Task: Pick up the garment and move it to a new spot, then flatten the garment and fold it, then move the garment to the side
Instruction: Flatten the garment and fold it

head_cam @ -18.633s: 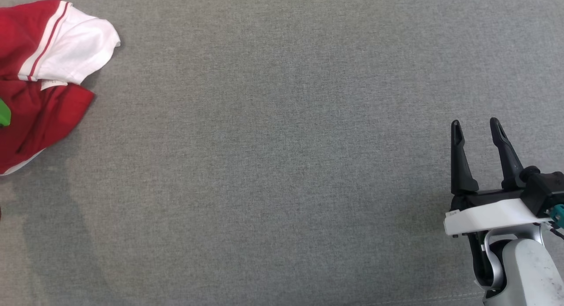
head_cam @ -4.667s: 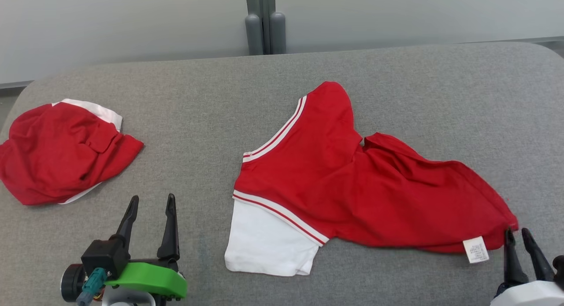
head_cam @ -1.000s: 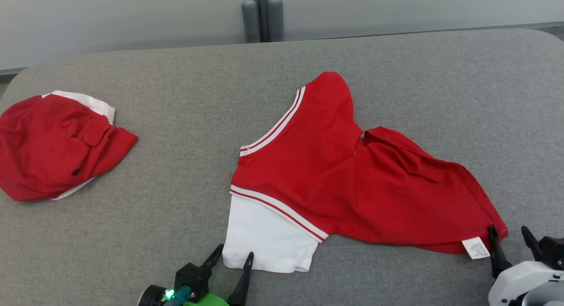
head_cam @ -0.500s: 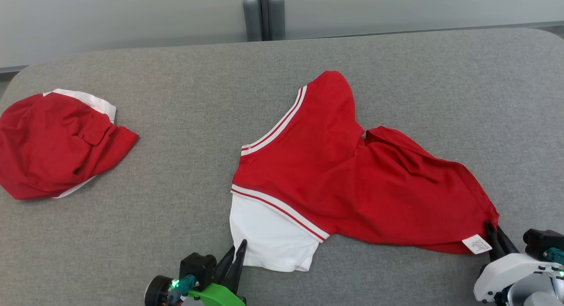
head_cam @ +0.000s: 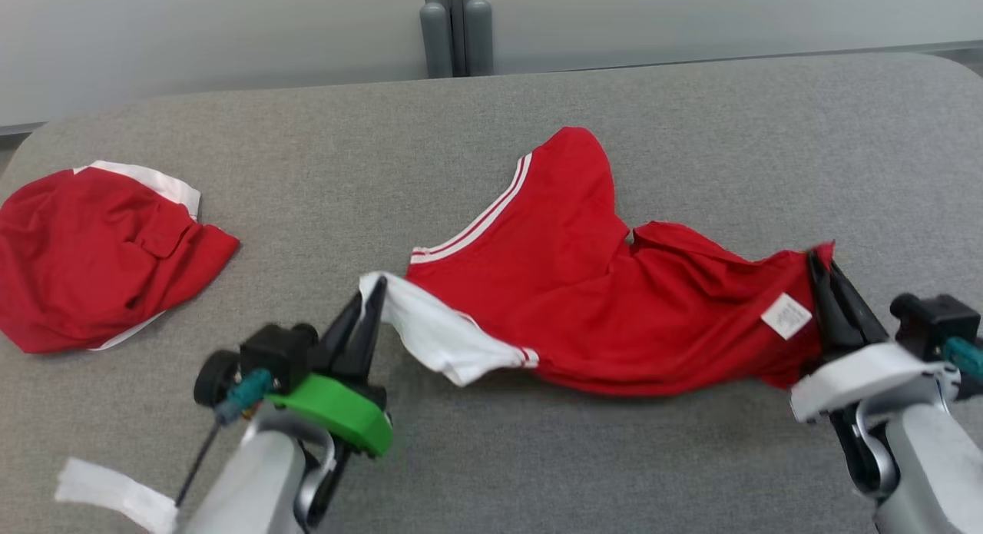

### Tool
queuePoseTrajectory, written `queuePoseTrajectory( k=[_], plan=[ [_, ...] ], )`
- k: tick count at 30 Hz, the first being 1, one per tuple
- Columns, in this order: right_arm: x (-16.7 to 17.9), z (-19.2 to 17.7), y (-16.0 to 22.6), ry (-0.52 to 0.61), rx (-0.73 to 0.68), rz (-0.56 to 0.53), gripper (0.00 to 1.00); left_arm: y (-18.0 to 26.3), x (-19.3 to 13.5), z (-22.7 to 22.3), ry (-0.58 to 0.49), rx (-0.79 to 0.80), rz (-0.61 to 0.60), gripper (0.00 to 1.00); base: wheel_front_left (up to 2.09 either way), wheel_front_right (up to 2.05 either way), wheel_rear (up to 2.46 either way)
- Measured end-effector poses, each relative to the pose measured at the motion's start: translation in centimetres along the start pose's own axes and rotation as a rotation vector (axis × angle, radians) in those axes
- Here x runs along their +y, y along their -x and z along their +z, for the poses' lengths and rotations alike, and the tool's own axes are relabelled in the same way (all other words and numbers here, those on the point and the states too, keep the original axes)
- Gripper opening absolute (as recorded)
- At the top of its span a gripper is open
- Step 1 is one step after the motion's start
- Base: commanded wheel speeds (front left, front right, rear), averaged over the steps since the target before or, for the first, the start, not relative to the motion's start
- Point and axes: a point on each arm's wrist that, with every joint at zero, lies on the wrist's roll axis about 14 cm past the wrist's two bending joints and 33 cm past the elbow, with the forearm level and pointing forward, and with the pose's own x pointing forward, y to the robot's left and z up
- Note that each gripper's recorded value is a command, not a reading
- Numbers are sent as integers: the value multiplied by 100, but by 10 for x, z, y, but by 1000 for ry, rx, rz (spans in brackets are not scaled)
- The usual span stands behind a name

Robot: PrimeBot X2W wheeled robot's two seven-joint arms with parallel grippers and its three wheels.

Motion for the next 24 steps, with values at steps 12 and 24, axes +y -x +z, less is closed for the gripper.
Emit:
queuePoseTrajectory(
  k=[12,24],
  plan=[
    [28,135,-140,-35,-247,118,0,-118,54,162,-209,-195,-43,0,0,0,0],
    [8,276,-234,-134,-413,49,0,-179,91,322,-260,-405,60,0,0,0,0]
  ],
)
